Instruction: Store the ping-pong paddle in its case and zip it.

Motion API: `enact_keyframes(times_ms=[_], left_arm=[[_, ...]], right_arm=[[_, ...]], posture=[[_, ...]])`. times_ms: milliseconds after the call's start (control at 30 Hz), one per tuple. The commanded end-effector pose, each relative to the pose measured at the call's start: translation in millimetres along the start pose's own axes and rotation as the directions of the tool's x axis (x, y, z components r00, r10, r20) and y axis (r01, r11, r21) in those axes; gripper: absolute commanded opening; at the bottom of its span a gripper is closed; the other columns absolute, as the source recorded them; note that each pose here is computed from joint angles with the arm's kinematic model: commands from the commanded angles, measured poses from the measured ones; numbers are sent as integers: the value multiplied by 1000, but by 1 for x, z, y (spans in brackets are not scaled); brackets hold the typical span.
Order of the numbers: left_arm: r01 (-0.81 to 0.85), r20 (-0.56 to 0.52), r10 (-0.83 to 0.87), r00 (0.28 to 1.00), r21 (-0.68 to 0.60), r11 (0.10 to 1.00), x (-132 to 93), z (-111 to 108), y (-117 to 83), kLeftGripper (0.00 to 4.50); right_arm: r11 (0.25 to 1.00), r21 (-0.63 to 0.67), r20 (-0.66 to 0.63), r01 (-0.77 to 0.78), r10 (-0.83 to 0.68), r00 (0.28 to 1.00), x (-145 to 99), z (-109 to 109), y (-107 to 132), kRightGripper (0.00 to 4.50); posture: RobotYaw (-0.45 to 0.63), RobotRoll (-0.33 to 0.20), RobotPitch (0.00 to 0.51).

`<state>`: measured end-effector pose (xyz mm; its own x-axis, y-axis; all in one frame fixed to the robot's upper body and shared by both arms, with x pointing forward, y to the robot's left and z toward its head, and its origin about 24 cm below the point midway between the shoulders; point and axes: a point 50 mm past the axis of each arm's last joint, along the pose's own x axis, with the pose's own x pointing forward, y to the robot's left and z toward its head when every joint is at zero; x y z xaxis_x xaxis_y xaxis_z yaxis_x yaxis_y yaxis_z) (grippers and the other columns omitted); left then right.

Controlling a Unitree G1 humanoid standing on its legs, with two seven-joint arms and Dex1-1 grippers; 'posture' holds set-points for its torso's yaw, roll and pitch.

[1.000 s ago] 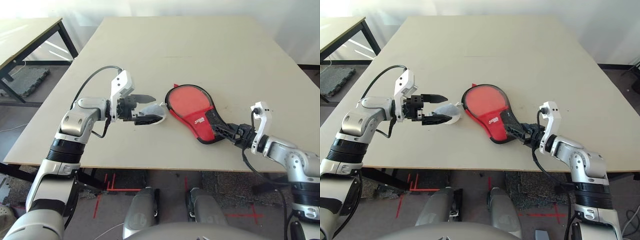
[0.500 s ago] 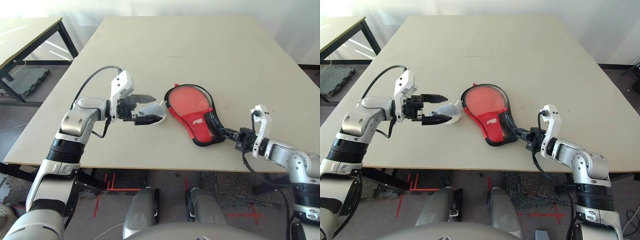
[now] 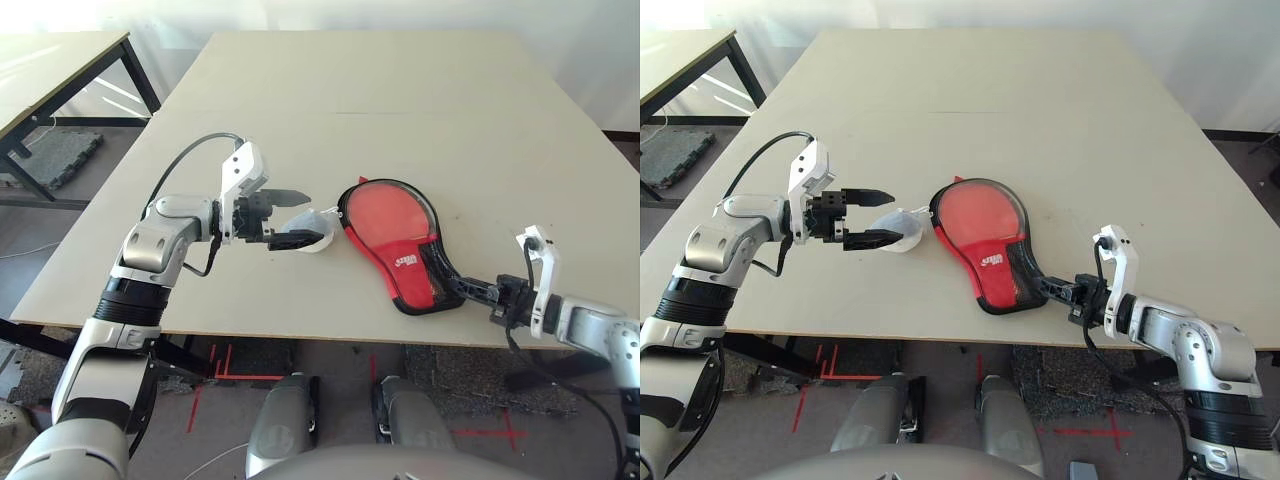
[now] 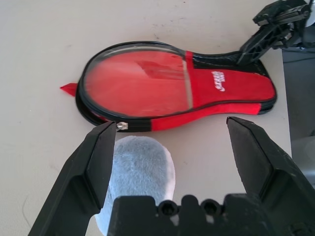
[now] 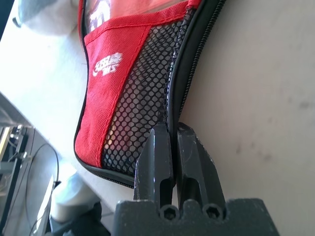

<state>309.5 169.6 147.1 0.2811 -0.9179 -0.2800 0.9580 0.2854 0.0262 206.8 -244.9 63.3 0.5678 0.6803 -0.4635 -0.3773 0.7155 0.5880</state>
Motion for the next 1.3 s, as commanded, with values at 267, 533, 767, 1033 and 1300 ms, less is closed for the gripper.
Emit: enact_keyframes(times_ms=[267,533,767,1033,1300], left_arm=[[10,-11,-10,1000,-12,1000,1,-4,1,4500],[14,-11,-14,1000,-12,1000,2,-4,3,4500],[7,-10,-7,1000,-10,1000,2,-6,3,4500],[-1,-10,1,1000,-9,1000,0,-6,4,4500],[-10,-5,10,1000,-13,1000,0,-8,4,4500]], right_arm=[[1000,19,-88,-1,3,996,-24,-17,3,34],[999,18,-119,-38,40,992,-30,-19,9,34],[999,-14,-147,-34,31,989,-34,-20,11,34],[988,-146,-98,53,-68,993,-60,6,-2,1920],[889,-457,-5,11,-15,1000,-64,71,17,4457]], posture=[[79,0,80],[70,0,74],[68,0,68],[69,0,60],[78,0,54]])
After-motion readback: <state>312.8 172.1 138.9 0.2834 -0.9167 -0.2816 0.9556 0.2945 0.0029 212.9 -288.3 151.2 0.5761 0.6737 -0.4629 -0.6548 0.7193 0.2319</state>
